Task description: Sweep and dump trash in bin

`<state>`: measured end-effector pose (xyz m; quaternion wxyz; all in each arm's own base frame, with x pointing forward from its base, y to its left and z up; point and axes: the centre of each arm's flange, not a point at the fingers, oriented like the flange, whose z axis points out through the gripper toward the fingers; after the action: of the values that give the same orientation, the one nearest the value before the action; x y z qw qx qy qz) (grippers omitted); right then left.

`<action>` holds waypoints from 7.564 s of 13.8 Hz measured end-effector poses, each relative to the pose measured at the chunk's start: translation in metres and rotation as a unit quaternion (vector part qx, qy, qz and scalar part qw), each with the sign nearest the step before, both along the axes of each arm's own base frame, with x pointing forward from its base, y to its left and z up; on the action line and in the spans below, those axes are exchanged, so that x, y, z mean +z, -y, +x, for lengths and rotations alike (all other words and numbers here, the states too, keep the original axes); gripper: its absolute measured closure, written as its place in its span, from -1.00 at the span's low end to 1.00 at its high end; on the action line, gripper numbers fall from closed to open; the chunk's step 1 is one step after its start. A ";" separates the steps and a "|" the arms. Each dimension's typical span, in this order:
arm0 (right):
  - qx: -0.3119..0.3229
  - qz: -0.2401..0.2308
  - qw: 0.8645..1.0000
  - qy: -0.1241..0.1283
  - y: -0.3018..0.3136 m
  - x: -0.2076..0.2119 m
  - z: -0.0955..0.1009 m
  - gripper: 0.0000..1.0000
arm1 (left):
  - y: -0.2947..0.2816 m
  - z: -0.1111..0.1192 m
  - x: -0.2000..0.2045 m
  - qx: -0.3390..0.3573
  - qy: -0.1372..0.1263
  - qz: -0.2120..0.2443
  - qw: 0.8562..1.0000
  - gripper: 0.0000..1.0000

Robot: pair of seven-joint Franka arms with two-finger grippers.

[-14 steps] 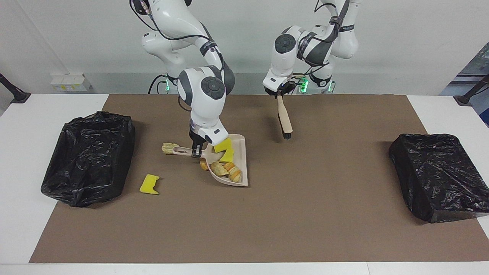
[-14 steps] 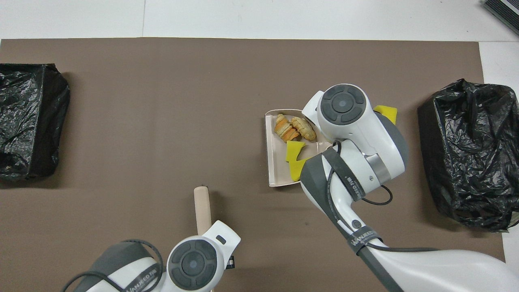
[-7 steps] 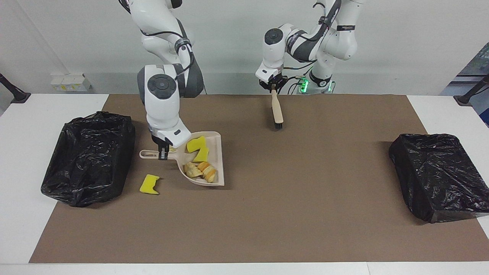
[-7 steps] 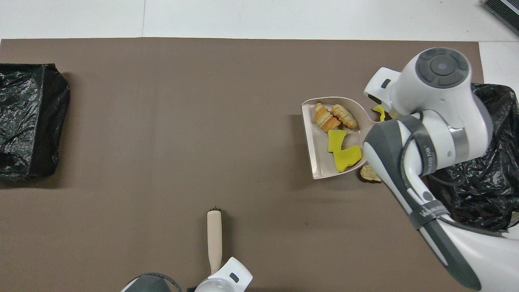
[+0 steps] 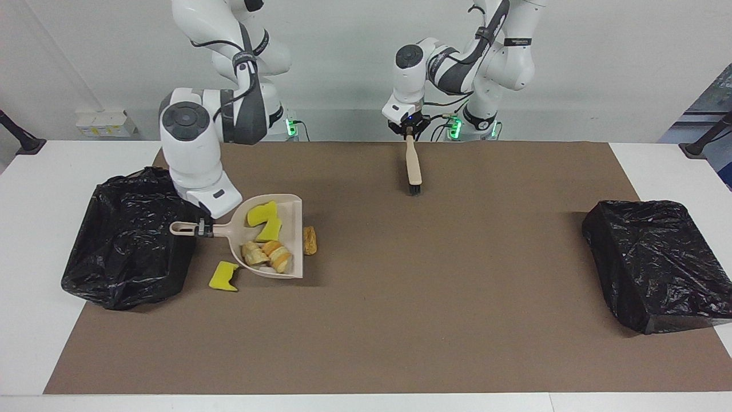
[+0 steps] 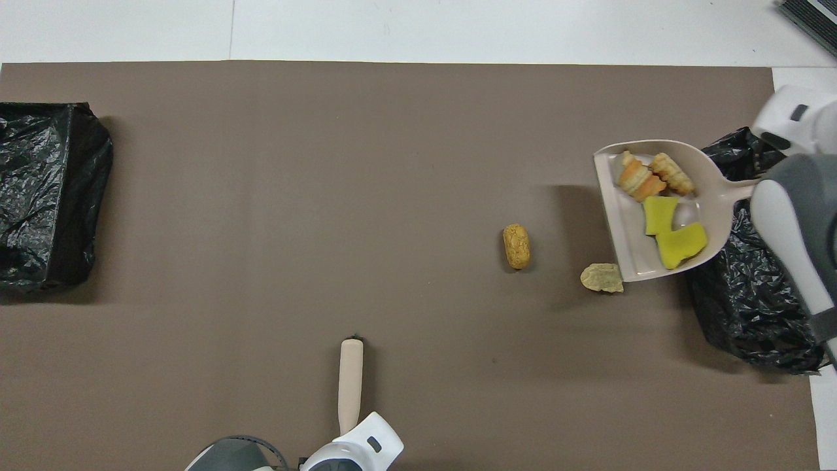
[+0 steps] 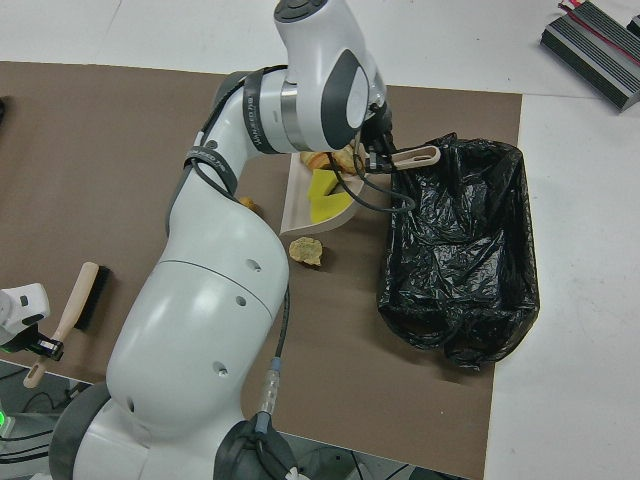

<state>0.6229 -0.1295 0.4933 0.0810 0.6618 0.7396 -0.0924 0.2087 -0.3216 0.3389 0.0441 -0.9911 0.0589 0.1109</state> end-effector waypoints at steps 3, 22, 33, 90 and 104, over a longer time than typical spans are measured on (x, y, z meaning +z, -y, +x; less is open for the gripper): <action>-0.002 -0.016 1.000 0.001 0.085 0.019 -0.019 0.37 | -0.005 0.008 -0.001 0.019 -0.008 -0.005 1.000 0.45; -0.050 -0.368 0.928 0.043 0.076 0.083 -0.033 0.37 | -0.188 0.299 0.220 -0.049 0.102 -0.055 0.992 -1.00; -0.289 -0.088 0.949 0.085 0.033 0.066 -0.049 0.37 | -0.226 0.326 0.292 -0.049 0.129 -0.059 0.989 -1.00; -0.791 0.046 0.609 0.034 -0.623 -0.152 -0.381 -0.71 | -0.071 0.312 0.163 -0.108 0.135 -0.077 0.982 -1.00; -0.765 -0.008 0.643 0.032 -0.587 -0.136 -0.384 0.46 | 0.028 0.280 0.016 -0.093 0.113 -0.077 0.986 -0.86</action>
<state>0.2390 0.4577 0.3578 0.0100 0.9937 -0.0342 -0.1060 0.4889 -0.3492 0.3551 -0.0159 -0.9879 0.1539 -0.0111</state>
